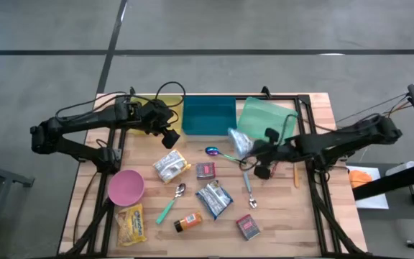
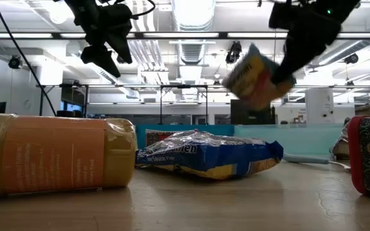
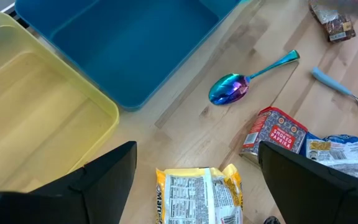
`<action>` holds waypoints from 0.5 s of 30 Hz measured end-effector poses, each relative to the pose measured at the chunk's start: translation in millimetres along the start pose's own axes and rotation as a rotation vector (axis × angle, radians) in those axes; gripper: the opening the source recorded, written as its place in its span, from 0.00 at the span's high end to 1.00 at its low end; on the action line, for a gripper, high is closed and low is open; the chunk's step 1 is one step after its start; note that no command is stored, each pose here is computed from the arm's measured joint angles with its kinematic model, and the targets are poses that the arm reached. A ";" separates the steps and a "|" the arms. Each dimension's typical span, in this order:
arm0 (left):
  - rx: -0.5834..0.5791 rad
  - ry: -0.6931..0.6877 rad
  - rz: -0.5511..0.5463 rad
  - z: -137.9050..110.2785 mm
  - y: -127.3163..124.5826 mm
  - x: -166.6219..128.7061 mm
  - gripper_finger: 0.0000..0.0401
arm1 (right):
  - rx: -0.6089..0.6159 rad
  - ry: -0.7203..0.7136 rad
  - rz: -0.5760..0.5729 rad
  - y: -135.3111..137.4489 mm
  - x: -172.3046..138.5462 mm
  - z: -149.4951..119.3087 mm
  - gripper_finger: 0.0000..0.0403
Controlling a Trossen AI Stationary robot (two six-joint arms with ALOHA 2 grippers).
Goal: Pick & Place Food Item
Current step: Put the light blue noodle pack into the green bin
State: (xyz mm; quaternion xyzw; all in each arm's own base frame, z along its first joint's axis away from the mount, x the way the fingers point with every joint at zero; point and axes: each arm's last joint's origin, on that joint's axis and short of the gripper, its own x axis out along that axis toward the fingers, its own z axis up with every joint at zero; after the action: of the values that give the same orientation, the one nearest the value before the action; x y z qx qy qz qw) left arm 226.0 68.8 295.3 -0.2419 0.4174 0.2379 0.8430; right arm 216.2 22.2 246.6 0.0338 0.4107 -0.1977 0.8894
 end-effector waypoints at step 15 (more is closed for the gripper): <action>0.001 -0.006 -0.003 0.6 -0.3 0.0 0.14 | 0.242 0.068 -0.152 -95.4 2.7 6.6 0.98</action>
State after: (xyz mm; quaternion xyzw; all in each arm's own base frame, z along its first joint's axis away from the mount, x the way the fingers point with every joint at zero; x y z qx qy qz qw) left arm 226.5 68.9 295.7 -0.2412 0.4144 0.2372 0.8449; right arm 186.4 -67.9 258.7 0.1163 0.4152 -0.3113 0.8469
